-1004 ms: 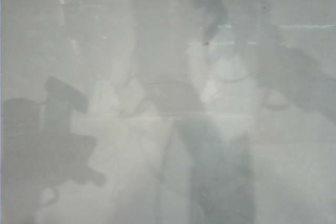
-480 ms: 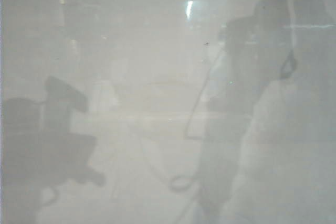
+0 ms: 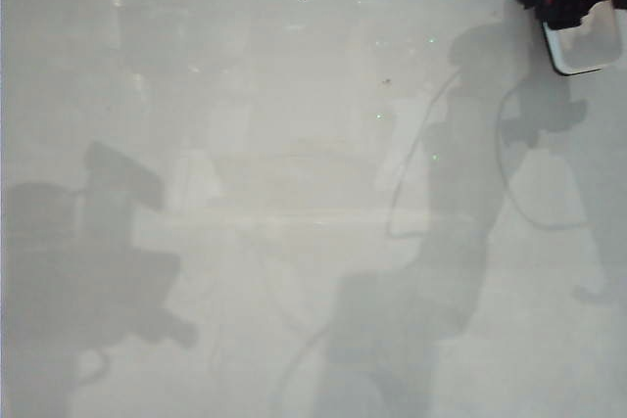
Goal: Grab the whiteboard eraser that is attached to the surface of the whiteboard and use it to clean the writing on the whiteboard.
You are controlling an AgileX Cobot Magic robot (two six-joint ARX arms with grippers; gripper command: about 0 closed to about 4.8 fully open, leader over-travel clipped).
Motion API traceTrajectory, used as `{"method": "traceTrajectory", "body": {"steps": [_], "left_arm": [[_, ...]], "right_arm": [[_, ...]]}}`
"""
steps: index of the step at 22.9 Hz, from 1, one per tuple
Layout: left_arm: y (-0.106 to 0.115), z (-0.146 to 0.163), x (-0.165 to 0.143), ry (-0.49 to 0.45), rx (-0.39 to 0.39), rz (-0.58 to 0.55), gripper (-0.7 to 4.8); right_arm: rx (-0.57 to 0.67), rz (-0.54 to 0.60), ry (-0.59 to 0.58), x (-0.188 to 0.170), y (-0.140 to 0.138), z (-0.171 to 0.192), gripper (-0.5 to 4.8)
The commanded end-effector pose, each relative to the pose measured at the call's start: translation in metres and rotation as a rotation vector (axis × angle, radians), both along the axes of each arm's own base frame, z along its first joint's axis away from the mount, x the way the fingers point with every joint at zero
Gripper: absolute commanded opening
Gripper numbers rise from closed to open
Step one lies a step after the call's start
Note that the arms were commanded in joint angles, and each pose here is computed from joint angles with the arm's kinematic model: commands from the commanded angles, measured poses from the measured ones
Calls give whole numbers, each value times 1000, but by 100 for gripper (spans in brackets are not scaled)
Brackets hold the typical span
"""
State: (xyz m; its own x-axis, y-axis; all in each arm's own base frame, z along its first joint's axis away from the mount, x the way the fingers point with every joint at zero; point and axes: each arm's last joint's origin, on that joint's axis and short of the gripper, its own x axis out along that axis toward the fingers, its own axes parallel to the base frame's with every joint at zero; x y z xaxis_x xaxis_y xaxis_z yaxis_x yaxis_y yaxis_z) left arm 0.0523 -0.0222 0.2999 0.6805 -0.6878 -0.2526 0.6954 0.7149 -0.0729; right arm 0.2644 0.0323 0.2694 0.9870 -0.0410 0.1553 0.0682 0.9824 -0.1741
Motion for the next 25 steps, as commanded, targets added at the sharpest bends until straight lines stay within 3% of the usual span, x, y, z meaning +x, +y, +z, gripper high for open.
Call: {"method": "traceTrajectory", "body": {"steps": [1,11,16,17,20,25], "left_arm": [[0,3,-1,-22,0,-4,-2],[0,3,-1,-22,0,-4,-3],[0,3,-1,-22,0,-3,-3],[0,3,-1,-22,0,-3,-3],[0,3,-1,-21,0,-4,-3],[0,3,-1,-22,0,-4,-3]], "right_arm": [[15,-1,-78,8,0,0,197],[12,-38,-61,31,-8,-28,198],[48,19,-36,34,-6,-34,207],[46,21,-29,34,-6,-35,223],[39,16,24,35,-6,-40,400],[32,5,96,23,-7,-30,432]]}}
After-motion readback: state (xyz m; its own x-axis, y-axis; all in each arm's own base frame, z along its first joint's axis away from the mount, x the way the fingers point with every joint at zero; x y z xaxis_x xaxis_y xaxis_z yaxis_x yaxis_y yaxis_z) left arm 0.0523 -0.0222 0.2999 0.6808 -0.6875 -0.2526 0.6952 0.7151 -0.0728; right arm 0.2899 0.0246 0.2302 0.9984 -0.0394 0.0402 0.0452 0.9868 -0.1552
